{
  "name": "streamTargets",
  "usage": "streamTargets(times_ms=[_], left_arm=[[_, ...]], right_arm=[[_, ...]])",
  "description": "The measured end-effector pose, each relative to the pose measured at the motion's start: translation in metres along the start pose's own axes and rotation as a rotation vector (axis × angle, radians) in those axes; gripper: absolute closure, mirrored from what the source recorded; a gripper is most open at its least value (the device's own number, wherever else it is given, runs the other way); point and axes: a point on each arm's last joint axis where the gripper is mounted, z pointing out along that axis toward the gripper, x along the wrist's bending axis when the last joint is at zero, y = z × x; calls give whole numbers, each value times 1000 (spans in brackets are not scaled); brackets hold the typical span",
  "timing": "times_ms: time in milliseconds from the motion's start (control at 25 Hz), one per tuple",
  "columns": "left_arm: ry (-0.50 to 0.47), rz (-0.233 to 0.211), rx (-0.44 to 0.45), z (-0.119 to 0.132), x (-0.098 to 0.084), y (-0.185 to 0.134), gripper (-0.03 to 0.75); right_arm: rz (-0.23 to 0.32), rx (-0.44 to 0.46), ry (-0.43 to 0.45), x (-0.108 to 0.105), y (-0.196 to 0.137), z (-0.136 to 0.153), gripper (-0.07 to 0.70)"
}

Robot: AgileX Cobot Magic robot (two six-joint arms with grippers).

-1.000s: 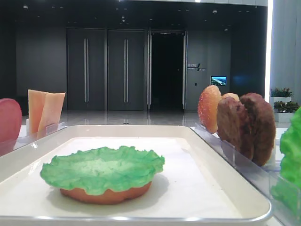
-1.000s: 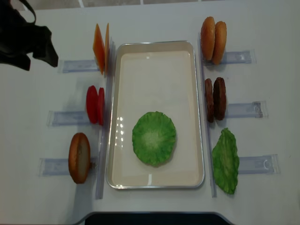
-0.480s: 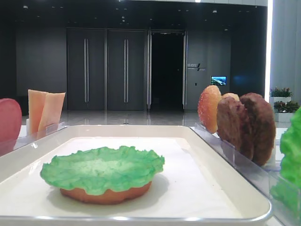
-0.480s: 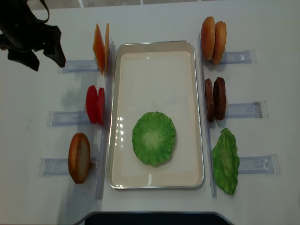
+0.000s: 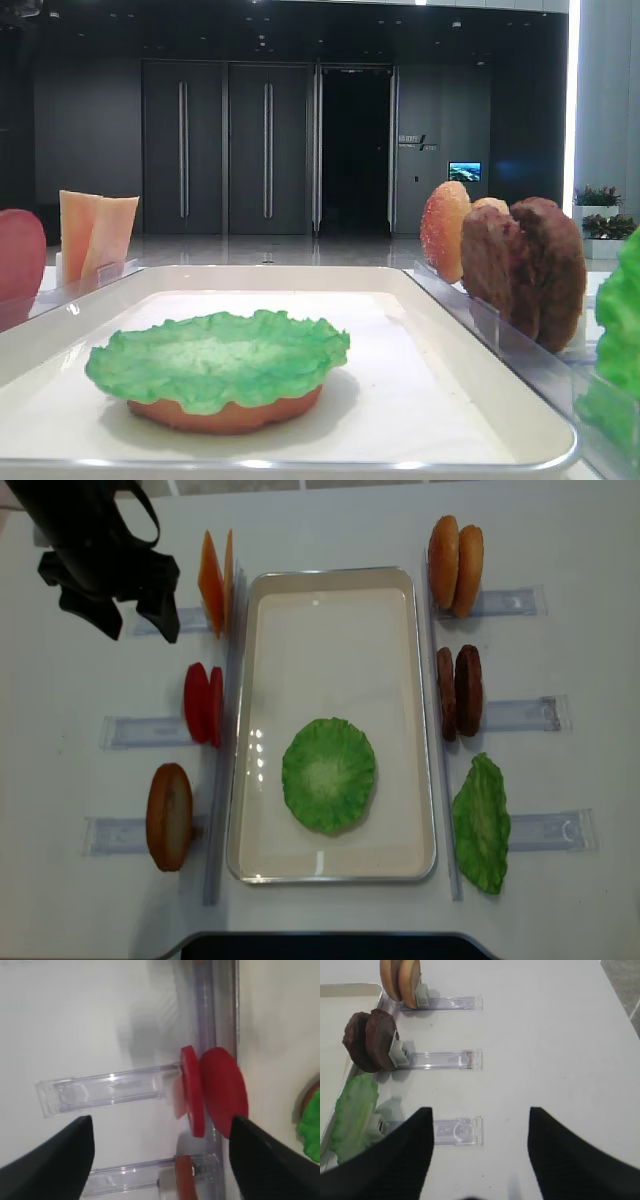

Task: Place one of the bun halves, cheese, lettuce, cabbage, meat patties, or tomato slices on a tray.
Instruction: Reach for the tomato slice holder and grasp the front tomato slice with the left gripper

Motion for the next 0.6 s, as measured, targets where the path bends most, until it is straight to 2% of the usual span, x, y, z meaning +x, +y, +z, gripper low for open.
streamTargets(times_ms=[360, 600], left_arm=[[-19, 0, 12, 3, -53, -7, 72], [-16, -3, 44, 14, -69, -7, 72]], right_arm=[[0, 0, 0, 0, 0, 0, 206], [0, 0, 0, 0, 0, 0, 206]])
